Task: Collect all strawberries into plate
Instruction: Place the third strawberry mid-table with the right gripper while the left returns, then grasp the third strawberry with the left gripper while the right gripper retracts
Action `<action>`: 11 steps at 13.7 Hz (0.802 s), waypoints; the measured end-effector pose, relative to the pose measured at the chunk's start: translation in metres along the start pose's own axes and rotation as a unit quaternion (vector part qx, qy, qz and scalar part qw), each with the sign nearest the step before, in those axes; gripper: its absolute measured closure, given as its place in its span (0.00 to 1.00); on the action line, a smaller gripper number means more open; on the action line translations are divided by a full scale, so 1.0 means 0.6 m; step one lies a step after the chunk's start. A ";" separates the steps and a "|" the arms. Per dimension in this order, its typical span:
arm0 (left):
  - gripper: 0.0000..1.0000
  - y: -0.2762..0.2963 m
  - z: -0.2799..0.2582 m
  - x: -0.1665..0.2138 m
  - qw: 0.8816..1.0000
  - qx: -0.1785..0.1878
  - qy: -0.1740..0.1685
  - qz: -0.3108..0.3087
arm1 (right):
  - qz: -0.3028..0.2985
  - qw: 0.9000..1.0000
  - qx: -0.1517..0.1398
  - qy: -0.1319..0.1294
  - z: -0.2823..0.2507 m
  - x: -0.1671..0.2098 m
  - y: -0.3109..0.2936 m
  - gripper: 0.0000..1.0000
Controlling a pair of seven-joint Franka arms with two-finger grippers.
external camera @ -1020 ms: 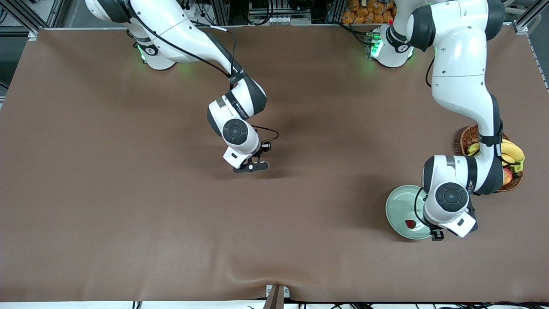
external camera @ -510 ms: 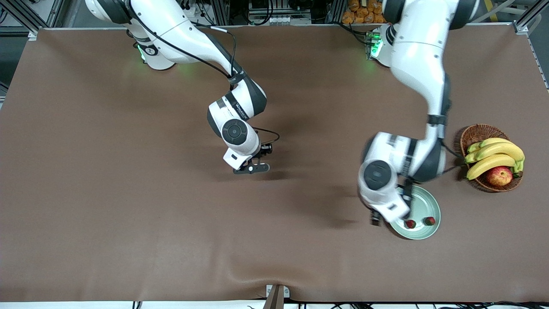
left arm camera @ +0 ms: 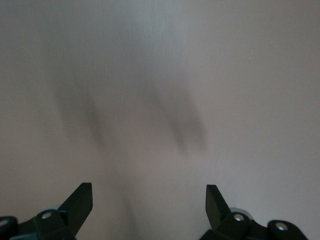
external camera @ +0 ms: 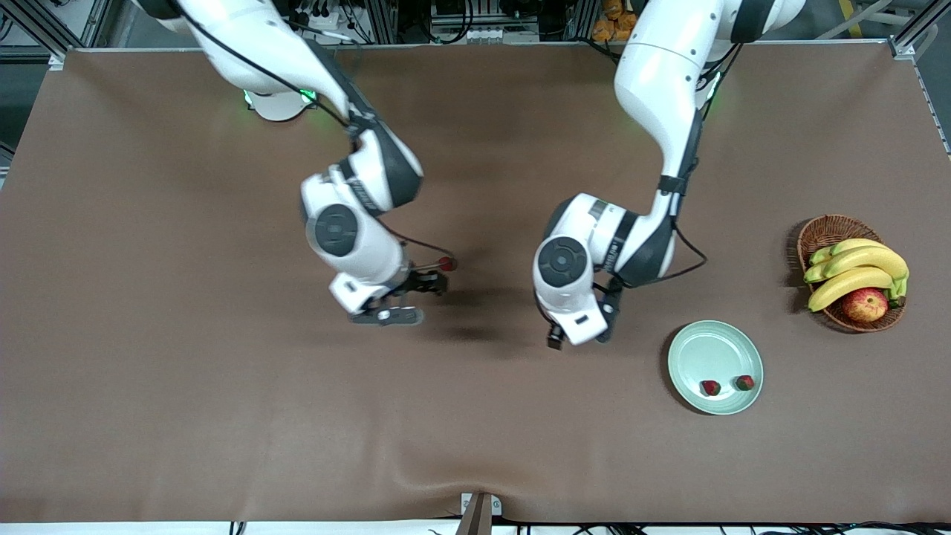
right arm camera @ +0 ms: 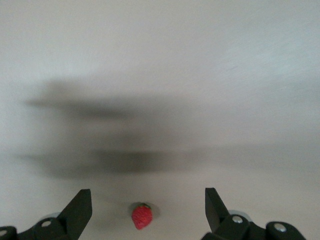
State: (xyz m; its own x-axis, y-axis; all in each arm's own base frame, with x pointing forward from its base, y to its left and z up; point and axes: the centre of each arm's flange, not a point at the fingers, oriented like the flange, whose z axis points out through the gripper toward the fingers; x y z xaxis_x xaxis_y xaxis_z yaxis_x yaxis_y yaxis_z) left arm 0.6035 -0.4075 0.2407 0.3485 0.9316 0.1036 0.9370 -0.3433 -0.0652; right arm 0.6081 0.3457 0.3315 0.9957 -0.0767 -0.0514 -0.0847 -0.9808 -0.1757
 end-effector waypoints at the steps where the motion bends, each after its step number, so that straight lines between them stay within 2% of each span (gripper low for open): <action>1: 0.00 -0.006 0.002 -0.032 1.000 -0.001 -0.012 0.011 | 0.016 1.000 0.001 -0.001 -0.046 0.015 0.033 0.00; 4: 0.00 -0.027 0.004 -0.137 0.998 -0.028 -0.035 0.034 | 0.059 0.998 0.001 -0.018 -0.171 0.048 0.163 0.00; 7: 0.00 -0.058 -0.003 -0.248 0.995 -0.067 -0.053 0.047 | 0.069 0.997 0.004 -0.024 -0.266 0.064 0.296 0.00; 10: 0.00 -0.092 0.016 -0.331 0.992 -0.087 -0.062 0.067 | 0.056 0.998 -0.018 -0.012 -0.354 0.060 0.417 0.00; 11: 0.00 -0.101 0.028 -0.350 0.991 -0.088 -0.061 0.076 | 0.048 0.998 -0.023 -0.017 -0.379 0.052 0.457 0.00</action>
State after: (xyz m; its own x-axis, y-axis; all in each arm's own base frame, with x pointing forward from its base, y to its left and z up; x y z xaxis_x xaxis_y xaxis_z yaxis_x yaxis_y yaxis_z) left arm 0.4730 -0.5801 0.2062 0.4898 0.8717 -0.0164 0.8679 -0.4857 0.1043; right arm 0.6241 0.0337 0.5056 0.9811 -0.1657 -0.0999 -0.1774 -0.9765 -0.1226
